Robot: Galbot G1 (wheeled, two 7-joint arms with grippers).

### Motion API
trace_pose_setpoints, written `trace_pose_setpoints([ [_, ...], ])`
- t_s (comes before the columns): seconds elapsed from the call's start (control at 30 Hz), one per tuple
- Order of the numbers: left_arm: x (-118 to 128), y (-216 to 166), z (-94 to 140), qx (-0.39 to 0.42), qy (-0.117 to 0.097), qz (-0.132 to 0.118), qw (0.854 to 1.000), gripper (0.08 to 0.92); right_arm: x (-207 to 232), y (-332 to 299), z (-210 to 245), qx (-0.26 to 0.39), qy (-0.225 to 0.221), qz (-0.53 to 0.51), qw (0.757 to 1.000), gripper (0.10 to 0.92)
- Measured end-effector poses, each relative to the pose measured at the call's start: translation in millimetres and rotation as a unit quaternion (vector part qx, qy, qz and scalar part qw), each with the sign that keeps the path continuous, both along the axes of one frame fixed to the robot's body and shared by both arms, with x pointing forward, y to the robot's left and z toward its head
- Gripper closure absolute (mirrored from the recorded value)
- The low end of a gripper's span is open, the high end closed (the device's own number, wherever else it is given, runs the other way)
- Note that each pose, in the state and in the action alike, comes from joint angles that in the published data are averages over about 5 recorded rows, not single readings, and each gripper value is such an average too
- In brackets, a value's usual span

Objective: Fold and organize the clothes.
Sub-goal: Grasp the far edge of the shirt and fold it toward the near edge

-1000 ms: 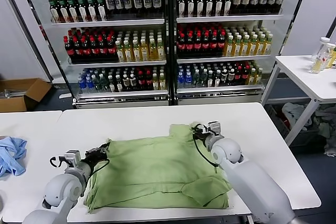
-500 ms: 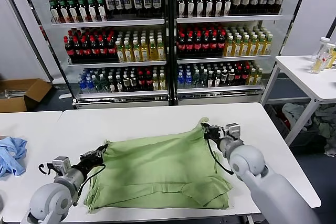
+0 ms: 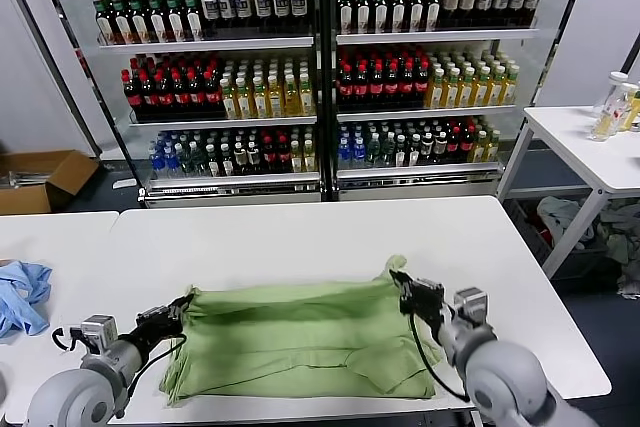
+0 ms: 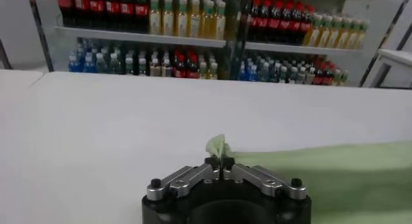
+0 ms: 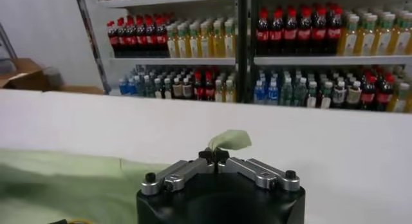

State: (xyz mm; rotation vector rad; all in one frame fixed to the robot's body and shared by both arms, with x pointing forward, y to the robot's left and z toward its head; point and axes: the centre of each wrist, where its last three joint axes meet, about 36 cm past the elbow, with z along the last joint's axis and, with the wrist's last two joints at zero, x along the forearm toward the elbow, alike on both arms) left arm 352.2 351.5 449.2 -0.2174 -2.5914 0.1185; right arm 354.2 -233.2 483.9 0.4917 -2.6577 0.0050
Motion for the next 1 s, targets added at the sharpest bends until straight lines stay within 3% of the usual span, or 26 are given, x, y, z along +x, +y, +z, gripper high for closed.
trace_pose_setpoints([
  [0.4, -20.0, -8.2, -9.9, 0.032, 0.023, -0.021, 0.999, 0.895, -44.7, 4.1, -16.8, -0.018, 0.035, -0.005, 0.999, 0.889],
  [0.63, -30.7, -19.3, -11.7, 0.054, 0.015, -0.023, 0.998, 0.708, -57.3, 7.2, -19.2, -0.037, 0.032, -0.001, 0.999, 0.695],
  [1.0, -56.2, -48.0, -17.0, 0.099, -0.044, 0.025, 0.994, 0.396, -75.3, 10.4, -18.4, -0.06, 0.026, 0.002, 0.998, 0.383],
])
